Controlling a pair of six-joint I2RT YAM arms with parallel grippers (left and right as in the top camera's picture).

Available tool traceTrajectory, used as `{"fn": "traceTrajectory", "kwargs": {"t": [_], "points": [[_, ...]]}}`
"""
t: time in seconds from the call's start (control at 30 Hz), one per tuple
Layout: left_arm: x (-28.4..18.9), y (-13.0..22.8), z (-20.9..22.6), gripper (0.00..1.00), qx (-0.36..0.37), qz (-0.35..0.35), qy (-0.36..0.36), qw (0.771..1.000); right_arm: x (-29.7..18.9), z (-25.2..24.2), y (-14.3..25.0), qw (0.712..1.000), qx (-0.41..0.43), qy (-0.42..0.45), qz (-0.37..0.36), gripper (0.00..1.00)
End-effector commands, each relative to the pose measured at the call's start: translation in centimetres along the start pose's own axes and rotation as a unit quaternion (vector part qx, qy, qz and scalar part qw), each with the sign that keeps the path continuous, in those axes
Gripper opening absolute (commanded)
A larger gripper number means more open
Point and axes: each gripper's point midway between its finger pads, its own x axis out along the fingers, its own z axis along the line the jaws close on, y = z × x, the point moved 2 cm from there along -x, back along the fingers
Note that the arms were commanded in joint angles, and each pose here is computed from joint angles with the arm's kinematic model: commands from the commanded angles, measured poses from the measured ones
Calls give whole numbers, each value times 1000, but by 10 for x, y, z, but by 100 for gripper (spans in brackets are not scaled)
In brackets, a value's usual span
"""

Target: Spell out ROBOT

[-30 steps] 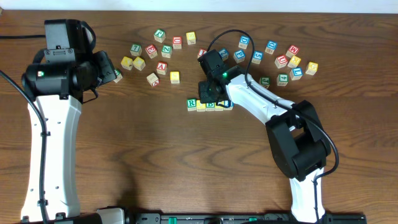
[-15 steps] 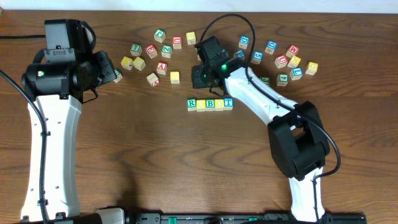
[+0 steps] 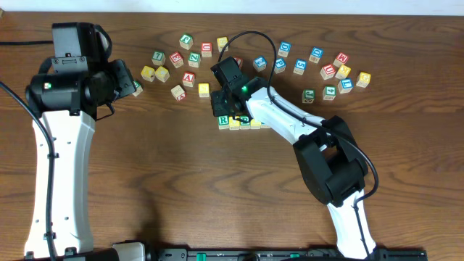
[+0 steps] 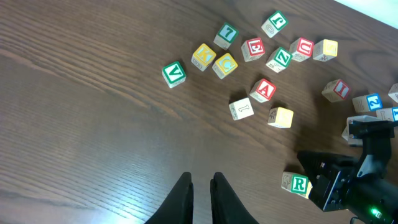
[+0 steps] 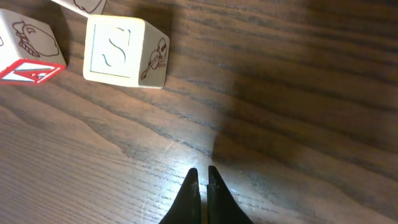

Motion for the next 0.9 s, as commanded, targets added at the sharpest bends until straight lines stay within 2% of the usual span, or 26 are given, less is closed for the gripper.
{"fn": "traceTrajectory", "kwargs": {"t": [0.0, 0.87], "points": [[4, 1, 3, 11, 7, 6, -8, 1000, 1, 3, 4, 1000, 5, 4, 7, 1], [4, 1, 3, 11, 7, 5, -8, 1000, 0, -1, 16, 999, 14, 20, 30, 1]]}}
